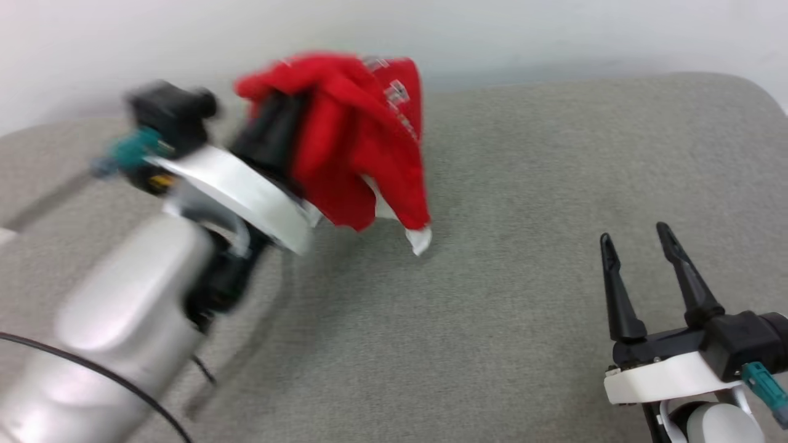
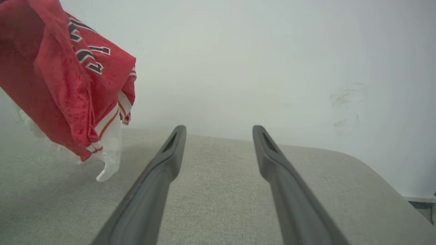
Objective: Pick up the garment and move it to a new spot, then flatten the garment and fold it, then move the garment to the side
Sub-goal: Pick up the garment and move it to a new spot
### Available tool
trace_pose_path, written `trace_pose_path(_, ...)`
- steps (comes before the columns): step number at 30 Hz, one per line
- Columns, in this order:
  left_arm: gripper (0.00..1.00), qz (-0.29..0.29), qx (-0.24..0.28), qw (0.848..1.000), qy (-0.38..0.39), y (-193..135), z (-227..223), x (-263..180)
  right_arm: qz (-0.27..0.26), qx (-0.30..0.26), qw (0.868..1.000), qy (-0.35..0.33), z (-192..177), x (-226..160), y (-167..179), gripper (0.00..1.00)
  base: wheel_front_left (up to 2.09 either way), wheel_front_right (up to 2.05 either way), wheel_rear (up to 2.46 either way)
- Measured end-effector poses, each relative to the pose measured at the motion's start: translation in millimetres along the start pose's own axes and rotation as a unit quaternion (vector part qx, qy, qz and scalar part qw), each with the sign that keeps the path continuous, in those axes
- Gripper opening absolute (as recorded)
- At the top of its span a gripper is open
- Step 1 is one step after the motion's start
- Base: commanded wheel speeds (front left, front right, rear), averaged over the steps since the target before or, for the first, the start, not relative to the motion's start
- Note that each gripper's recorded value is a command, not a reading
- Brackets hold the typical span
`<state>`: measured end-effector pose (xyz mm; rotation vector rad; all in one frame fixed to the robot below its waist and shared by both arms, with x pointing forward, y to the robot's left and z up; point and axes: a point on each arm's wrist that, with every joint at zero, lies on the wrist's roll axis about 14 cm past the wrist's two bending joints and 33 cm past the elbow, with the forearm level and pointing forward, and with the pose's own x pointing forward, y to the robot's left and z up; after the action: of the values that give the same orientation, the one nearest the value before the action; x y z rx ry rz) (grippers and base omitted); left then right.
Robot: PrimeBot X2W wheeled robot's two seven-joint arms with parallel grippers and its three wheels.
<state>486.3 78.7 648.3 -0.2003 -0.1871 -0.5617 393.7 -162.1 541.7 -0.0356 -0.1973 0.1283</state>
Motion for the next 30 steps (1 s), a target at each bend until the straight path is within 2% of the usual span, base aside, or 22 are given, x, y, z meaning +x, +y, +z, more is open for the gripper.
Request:
trace_pose_path(3, 0.0, -0.025, -0.014, 0.999, 0.04, -28, -45, 1, -0.016, -0.005, 1.0, 0.001, 1, -4, -11, 1.0, 0.0, 0.0, 0.0)
trace_pose_path(7, 0.0, -0.036, -0.04, 0.99, 0.127, -50, -120, -22, -0.028, -0.004, 1.0, 0.007, -3, -7, -19, 1.0, 0.0, 0.0, 0.0)
trace_pose_path(9, 0.0, -0.049, -0.063, 0.982, 0.171, -68, -154, -40, -0.029, -0.005, 1.0, 0.01, -4, -8, -19, 1.0, 0.0, 0.0, 0.0)
trace_pose_path(12, 0.0, -0.082, -0.08, 0.961, 0.251, -99, -200, -77, -0.029, -0.007, 0.999, 0.014, -7, -10, -19, 1.0, 0.0, 0.0, 0.0)
trace_pose_path(13, 0.24, -0.093, -0.084, 0.953, 0.274, -109, -212, -89, -0.027, -0.007, 0.999, 0.014, -7, -10, -18, 1.0, 0.0, 0.0, 0.0)
trace_pose_path(14, 0.73, -0.101, -0.089, 0.947, 0.291, -116, -220, -98, -0.025, -0.007, 1.0, 0.014, -7, -9, -16, 1.0, 0.0, 0.0, 0.0)
trace_pose_path(15, 1.0, -0.108, -0.092, 0.942, 0.305, -124, -227, -107, -0.023, -0.007, 1.0, 0.014, -7, -9, -15, 1.0, 0.0, 0.0, 0.0)
trace_pose_path(18, 1.0, -0.112, -0.101, 0.94, 0.305, -134, -229, -114, -0.013, -0.007, 1.0, 0.013, -6, -9, -9, 1.0, 0.0, 0.0, 0.0)
trace_pose_path(23, 1.0, -0.085, -0.097, 0.96, 0.248, -123, -203, -103, 0.001, -0.008, 1.0, 0.008, -2, -11, 2, 1.0, 0.0, 0.0, 0.0)
trace_pose_path(26, 1.0, -0.081, -0.055, 0.976, 0.193, -107, -171, -90, 0.009, -0.008, 1.0, 0.002, 3, -12, 7, 1.0, 0.0, 0.0, 0.0)
trace_pose_path(30, 1.0, -0.024, 0.003, 0.992, 0.123, -65, -123, -82, 0.017, -0.008, 1.0, -0.004, 8, -15, 13, 1.0, 0.0, 0.0, 0.0)
